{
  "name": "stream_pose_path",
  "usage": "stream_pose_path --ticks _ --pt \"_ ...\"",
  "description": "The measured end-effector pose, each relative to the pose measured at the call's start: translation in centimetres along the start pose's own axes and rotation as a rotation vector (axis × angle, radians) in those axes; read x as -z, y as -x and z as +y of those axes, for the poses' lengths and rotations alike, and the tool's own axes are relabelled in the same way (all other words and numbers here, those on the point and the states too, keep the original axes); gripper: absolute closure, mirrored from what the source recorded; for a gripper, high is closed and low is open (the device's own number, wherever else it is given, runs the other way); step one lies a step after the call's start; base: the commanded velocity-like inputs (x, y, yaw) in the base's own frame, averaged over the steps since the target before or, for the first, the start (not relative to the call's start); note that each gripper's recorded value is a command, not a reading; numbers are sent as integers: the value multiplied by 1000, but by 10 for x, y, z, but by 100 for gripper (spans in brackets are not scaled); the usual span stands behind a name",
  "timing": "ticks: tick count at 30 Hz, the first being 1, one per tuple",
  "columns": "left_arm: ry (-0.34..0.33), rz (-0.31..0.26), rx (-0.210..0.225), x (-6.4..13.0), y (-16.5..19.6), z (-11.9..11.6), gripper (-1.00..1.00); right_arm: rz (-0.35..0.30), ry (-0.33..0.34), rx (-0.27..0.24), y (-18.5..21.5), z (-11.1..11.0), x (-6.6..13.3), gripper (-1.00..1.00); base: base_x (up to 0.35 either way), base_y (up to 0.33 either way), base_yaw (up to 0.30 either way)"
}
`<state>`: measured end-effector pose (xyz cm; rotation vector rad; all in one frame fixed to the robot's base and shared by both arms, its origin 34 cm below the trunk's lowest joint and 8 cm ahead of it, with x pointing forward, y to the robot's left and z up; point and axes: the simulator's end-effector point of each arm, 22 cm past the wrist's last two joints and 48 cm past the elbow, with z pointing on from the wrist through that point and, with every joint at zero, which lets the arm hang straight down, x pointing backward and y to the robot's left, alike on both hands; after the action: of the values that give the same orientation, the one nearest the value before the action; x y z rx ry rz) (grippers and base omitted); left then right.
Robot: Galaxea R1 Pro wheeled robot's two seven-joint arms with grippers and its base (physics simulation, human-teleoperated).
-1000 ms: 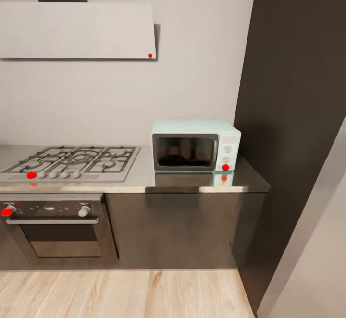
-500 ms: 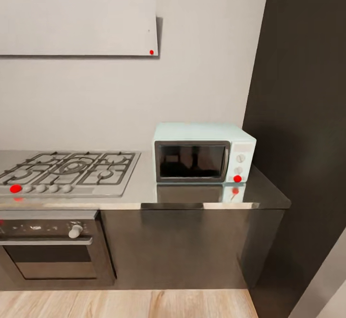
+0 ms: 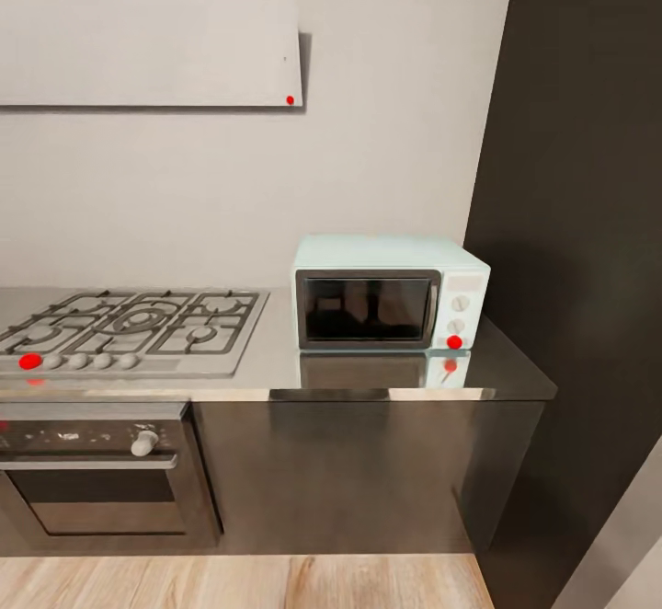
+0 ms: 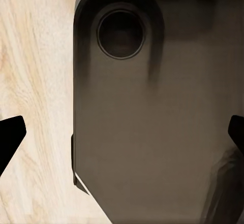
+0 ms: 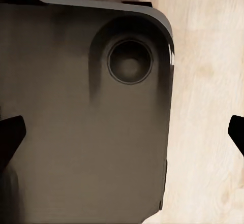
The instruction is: In the kitchen, take the popcorn bag from the countertop, put it into the microwave, and heat it until the popcorn is cooked so the cooked popcorn ends up inside the bag.
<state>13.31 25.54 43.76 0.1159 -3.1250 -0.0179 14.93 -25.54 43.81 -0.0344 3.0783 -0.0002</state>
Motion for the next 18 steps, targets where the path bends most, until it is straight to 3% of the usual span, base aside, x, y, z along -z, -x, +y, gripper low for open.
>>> stream_pose_path --ticks 9,10,11,12,13,14,15,18 --pt "0 0 0 0 0 0 -100 -1 -1 2 13 -1 -1 -100 0 0 0" --pt "0 0 0 0 0 0 -100 209 -4 0 -3 -3 4 -100 0 0 0" --pt "0 0 0 0 0 0 -100 215 -7 -1 35 -4 10 -100 0 0 0" --pt "0 0 0 0 0 0 -100 110 -10 -1 107 -5 23 -100 0 0 0" --pt "0 0 0 0 0 0 -100 -24 -14 -1 191 -6 55 -100 0 0 0" --pt "0 0 0 0 0 0 -100 -182 -15 -3 272 -6 107 -100 0 0 0" --pt "0 0 0 0 0 0 -100 -268 -17 -3 308 -7 139 -100 0 0 0" --pt "0 0 0 0 0 0 -100 -321 -18 -7 336 -7 179 -100 0 0 0"
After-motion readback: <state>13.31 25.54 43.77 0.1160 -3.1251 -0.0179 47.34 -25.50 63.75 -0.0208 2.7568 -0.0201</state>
